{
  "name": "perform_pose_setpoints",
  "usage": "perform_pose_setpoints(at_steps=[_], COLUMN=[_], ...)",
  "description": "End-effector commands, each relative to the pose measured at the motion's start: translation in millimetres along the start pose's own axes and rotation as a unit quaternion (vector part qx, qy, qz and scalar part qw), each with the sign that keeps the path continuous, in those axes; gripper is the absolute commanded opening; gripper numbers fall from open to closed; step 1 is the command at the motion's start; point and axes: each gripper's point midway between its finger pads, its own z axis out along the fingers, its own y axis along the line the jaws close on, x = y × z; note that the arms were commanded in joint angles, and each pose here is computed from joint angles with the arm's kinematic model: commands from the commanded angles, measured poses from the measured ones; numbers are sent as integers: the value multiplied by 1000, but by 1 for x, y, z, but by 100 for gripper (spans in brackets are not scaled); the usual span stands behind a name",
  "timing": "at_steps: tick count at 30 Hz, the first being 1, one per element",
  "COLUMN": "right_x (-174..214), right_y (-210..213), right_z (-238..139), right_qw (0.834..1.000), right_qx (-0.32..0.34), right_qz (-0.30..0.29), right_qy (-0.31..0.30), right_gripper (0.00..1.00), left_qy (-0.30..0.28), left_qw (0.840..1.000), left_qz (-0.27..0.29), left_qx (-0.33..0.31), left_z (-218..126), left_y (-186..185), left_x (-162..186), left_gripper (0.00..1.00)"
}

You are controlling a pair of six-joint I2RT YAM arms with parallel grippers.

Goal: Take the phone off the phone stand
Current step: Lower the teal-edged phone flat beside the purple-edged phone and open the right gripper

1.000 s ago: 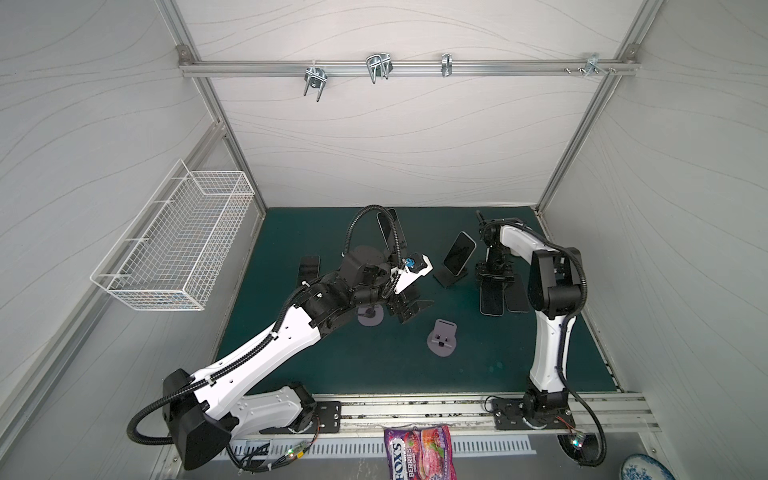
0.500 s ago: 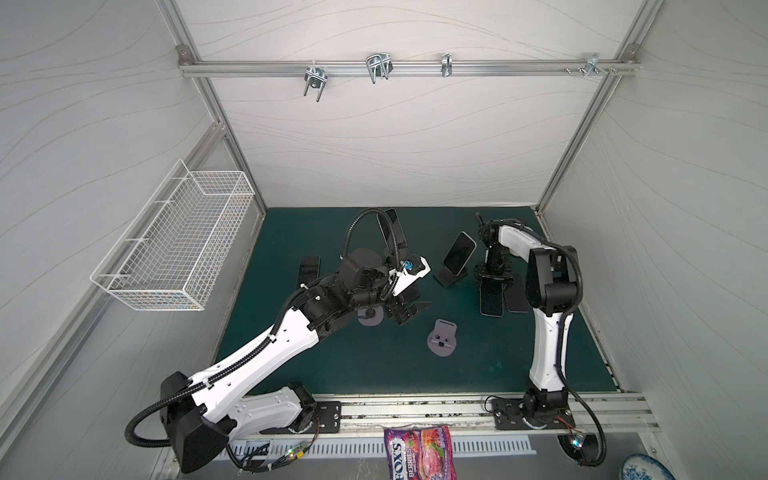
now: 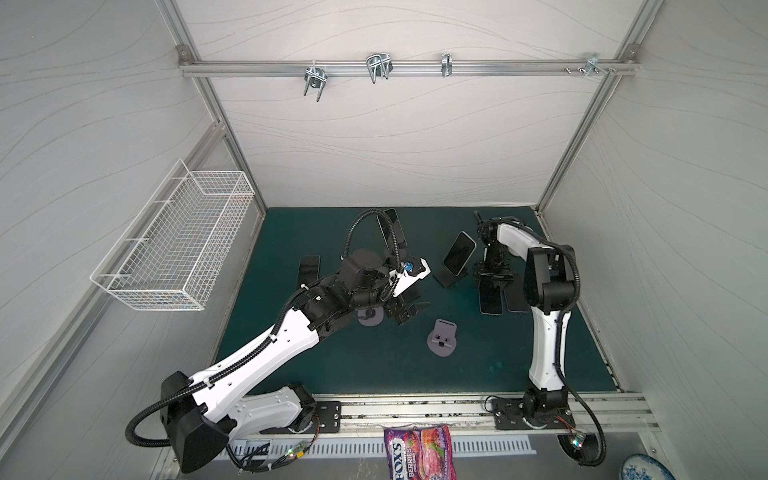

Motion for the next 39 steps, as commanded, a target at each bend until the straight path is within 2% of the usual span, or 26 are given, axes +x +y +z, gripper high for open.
perform_pose_setpoints(at_steps=[1, 13, 27, 39], right_x=[-3, 0, 8, 16], right_y=[-5, -4, -11, -19], right_z=[2, -8, -29, -44], right_qw=[1000, 1000, 999, 998], right_qx=[13, 0, 3, 4], right_qz=[-6, 11, 34, 53], right_qy=[5, -6, -29, -34], right_gripper=[83, 84, 87, 91], left_qy=[-6, -33, -41, -65], left_qw=[1000, 999, 999, 996], left_qz=[15, 16, 29, 36], left_qx=[-3, -12, -22, -40], left_z=[1, -7, -19, -33], left_y=[1, 4, 0, 3], left_x=[-3, -18, -13, -25], left_gripper=[99, 99, 99, 99])
